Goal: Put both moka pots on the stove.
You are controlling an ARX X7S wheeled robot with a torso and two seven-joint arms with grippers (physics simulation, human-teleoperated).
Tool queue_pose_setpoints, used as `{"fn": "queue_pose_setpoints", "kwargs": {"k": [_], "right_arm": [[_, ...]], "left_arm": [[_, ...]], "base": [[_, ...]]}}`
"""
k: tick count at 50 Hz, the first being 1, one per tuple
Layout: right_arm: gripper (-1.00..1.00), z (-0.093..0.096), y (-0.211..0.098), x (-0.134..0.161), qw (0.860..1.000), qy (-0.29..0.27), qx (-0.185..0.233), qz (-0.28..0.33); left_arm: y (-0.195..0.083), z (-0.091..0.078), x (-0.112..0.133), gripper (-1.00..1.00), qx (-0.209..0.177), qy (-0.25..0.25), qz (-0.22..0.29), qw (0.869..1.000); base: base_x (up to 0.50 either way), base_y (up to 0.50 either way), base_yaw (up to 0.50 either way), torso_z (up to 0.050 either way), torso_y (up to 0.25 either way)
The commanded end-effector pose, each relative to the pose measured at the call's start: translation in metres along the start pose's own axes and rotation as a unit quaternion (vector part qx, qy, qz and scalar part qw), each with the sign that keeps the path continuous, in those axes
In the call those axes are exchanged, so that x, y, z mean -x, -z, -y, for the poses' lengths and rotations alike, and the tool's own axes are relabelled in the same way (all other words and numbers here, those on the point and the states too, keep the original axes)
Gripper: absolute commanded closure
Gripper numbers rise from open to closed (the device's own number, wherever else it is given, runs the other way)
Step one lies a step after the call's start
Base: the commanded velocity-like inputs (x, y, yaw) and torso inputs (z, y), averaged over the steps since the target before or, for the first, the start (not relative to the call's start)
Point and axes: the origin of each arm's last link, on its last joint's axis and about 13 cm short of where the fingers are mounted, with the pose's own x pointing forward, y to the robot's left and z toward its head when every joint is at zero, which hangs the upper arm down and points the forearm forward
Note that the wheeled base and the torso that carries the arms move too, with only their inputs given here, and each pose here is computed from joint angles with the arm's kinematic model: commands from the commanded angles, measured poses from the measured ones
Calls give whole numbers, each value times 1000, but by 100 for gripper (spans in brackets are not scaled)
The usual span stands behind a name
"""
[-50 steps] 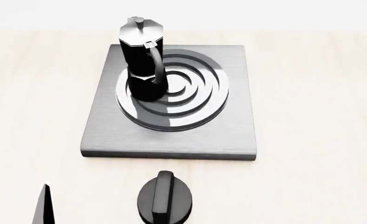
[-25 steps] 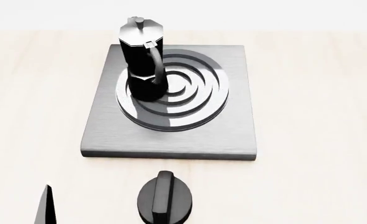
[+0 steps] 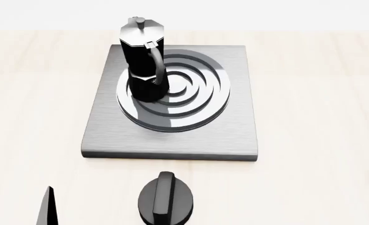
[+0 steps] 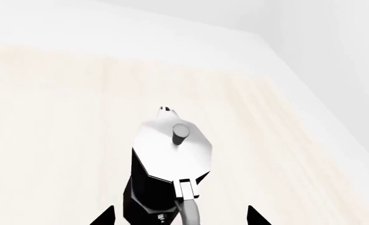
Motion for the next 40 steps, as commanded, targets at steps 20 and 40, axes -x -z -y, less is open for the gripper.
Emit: {"fn": "queue_pose_setpoints", "kwargs": {"k": [20,40], "right_arm": [[-100,-11,31,-48,1000,23,-3,-17],[100,-14,57,-54,998,19,-12,-52]], "left_arm": [[0,-1,0,-100,0,-3,2,1000],[1,-1,0,-100,0,-5,2,1000]], "base": [[0,0,0,0,0],[0,0,0,0,0]]}}
